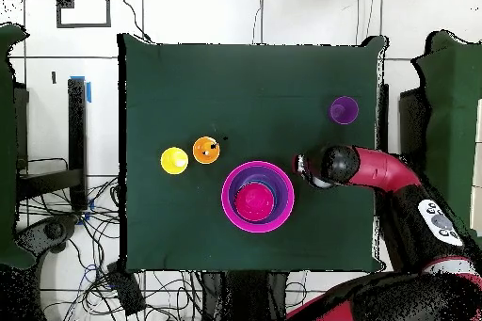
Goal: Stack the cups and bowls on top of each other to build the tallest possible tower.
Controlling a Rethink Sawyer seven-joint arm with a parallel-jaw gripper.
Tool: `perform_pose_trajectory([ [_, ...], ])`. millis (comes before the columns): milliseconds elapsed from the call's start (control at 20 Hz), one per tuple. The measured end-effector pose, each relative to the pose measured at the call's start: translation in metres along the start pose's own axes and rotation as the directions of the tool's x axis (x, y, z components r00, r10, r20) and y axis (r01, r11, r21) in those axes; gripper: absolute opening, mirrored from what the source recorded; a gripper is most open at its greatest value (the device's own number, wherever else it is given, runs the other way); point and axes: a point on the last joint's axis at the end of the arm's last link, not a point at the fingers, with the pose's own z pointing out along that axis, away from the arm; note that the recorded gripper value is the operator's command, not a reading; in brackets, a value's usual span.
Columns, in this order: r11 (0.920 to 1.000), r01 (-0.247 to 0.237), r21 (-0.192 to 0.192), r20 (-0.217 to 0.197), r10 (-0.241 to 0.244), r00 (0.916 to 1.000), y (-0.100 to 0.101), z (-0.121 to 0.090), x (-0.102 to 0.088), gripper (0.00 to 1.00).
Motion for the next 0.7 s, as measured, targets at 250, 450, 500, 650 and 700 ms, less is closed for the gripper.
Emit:
perform_pose_trajectory([
  [250, 0.9998, -0.009, 0.020, 0.030, 0.008, 0.9995, -0.010, -0.012, -0.007, 0.00],
  [450, 0.9988, -0.019, 0.046, 0.066, 0.016, 0.9977, -0.024, -0.028, -0.015, 0.00],
  [500, 0.9987, -0.021, 0.047, 0.071, 0.017, 0.9973, -0.025, -0.028, -0.016, 0.00],
  [650, 0.9987, -0.021, 0.046, 0.086, 0.017, 0.9962, -0.024, -0.026, -0.019, 0.00],
  [700, 0.9987, -0.022, 0.046, 0.087, 0.018, 0.9961, -0.024, -0.026, -0.019, 0.00],
])
